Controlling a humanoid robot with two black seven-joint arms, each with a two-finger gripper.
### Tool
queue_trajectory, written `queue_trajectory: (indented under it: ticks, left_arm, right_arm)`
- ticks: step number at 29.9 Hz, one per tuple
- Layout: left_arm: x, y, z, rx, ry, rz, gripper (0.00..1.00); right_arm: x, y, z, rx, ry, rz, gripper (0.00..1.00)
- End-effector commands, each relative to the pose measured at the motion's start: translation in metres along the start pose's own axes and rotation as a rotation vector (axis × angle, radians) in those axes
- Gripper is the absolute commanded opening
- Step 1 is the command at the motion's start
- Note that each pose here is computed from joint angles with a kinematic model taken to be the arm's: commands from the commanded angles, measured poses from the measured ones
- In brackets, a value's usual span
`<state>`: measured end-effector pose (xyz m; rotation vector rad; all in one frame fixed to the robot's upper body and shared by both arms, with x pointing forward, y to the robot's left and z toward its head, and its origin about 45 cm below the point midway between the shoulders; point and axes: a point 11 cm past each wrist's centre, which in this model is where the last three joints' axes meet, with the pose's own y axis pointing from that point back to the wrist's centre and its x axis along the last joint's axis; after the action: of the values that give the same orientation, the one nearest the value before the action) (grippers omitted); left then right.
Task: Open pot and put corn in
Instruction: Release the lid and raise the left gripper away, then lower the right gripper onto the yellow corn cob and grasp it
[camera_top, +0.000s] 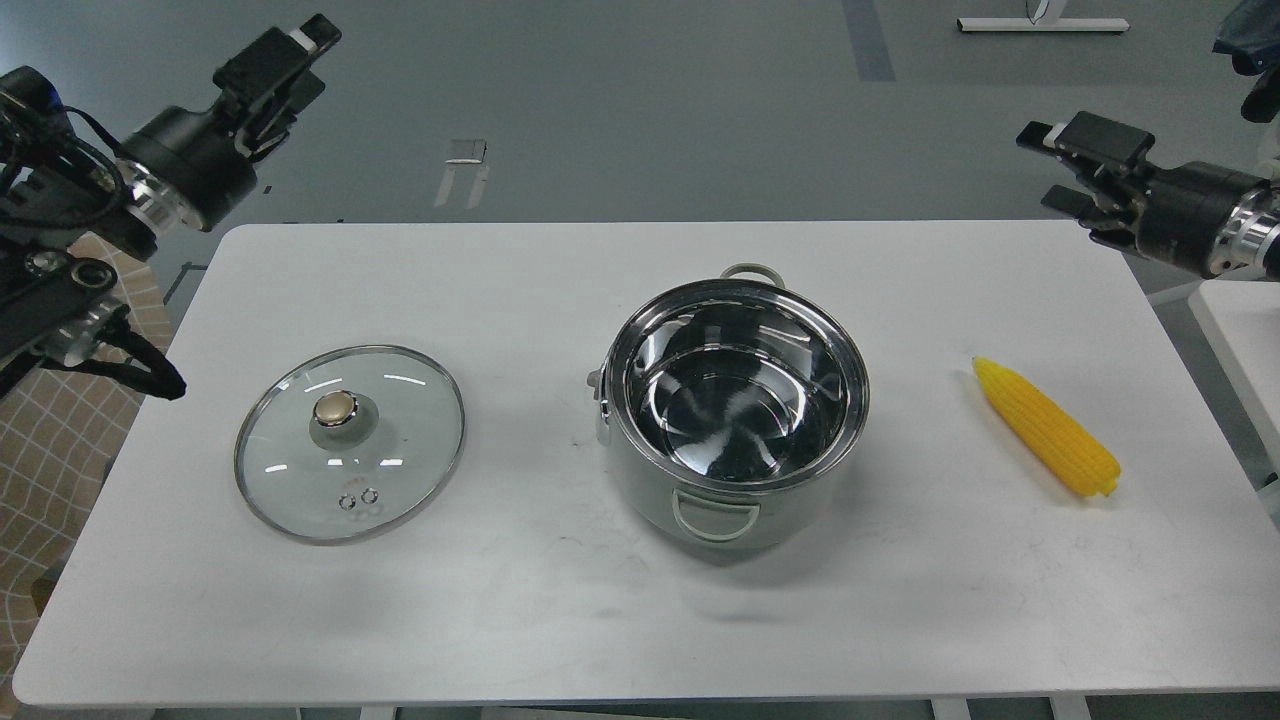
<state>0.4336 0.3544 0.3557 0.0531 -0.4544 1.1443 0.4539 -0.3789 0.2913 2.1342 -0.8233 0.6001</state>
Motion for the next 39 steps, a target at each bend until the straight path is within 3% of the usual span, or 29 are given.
queue_trajectory:
  ticks: [1, 9, 13, 22, 25, 28, 30, 31, 32, 34, 39]
  left_arm:
    - [-0.007, -0.019, 0.021, -0.092, 0.208, 0.001, 0.87]
    - [-0.020, -0.026, 0.026, -0.122, 0.277, -0.029, 0.89]
    - [-0.025, -0.027, 0.030, -0.131, 0.283, -0.044, 0.89]
    - [-0.031, -0.028, 0.036, -0.149, 0.292, -0.062, 0.90]
    - [-0.031, -0.028, 0.037, -0.150, 0.292, -0.060, 0.90]
    - [-0.030, -0.027, 0.036, -0.148, 0.292, -0.061, 0.90]
    - [-0.030, -0.027, 0.036, -0.148, 0.292, -0.061, 0.90]
    - [-0.030, -0.027, 0.036, -0.149, 0.292, -0.059, 0.90]
    - [-0.030, -0.027, 0.036, -0.149, 0.295, -0.057, 0.90]
    - [-0.030, -0.027, 0.035, -0.146, 0.295, -0.057, 0.91]
    - [-0.031, -0.026, 0.033, -0.140, 0.296, -0.055, 0.91]
  right_arm:
    - [-0.007, 0.014, 0.024, -0.169, 0.251, -0.108, 0.99]
    - [-0.047, 0.028, 0.075, -0.364, 0.529, -0.336, 0.99]
    - [-0.075, 0.015, 0.085, -0.372, 0.604, -0.437, 0.99]
    - [-0.104, -0.010, 0.094, -0.368, 0.649, -0.480, 0.99]
    - [-0.111, -0.015, 0.096, -0.371, 0.659, -0.500, 0.94]
    - [-0.118, -0.019, 0.096, -0.368, 0.668, -0.523, 0.80]
    - [-0.125, -0.020, 0.098, -0.370, 0.672, -0.542, 0.49]
    - [-0.124, -0.020, 0.099, -0.375, 0.673, -0.545, 0.39]
    - [-0.124, -0.019, 0.100, -0.380, 0.676, -0.547, 0.20]
    - [-0.125, -0.018, 0.102, -0.383, 0.681, -0.553, 0.12]
    - [-0.121, -0.019, 0.097, -0.370, 0.690, -0.539, 0.03]
